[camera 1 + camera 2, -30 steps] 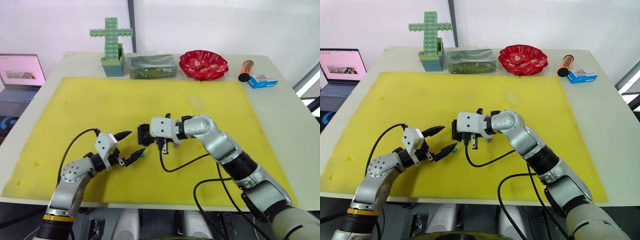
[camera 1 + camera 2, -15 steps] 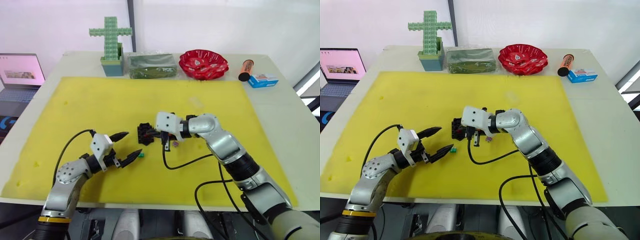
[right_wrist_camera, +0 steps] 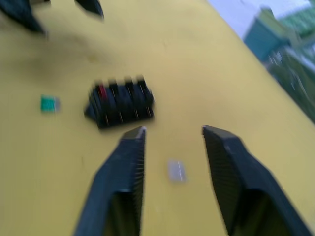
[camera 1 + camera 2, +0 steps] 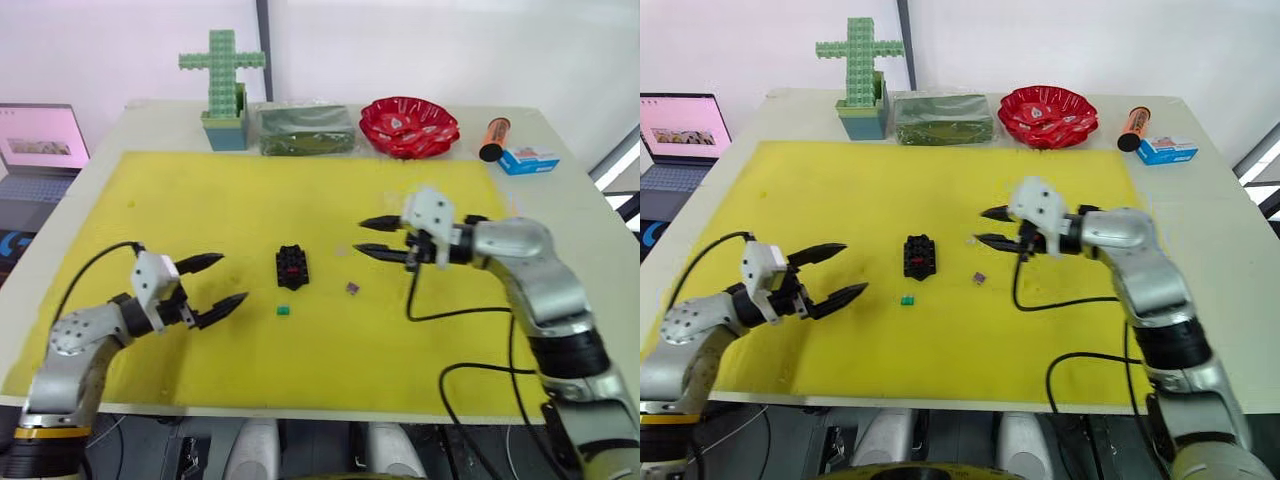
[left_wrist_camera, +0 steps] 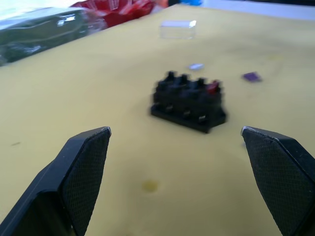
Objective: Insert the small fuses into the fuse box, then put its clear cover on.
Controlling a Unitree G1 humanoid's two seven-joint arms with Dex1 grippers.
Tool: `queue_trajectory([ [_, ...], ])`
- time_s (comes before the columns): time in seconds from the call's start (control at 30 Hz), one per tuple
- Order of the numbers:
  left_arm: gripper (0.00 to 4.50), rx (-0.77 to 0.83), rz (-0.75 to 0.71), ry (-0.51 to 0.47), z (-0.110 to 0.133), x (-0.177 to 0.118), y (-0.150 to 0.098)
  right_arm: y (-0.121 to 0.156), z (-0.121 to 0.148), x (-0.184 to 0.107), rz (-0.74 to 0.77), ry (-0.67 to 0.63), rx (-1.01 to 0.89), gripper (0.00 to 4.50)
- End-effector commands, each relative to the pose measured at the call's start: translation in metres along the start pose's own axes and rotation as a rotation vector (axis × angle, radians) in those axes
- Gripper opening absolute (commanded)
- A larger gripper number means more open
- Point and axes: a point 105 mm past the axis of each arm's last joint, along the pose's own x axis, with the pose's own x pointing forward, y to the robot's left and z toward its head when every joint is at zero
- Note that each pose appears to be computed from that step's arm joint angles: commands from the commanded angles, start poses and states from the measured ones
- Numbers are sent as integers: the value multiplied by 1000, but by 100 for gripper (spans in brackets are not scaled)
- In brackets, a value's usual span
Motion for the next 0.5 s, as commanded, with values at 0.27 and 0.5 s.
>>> queue_trajectory([
  [0.27,450,44,17,-7,13,-14,15,-4,-26,-54,-109,68,-14,448],
  [0.5,450,-123,50,60,10,-11,16,20,-8,-38,-27,-26,-2,448],
])
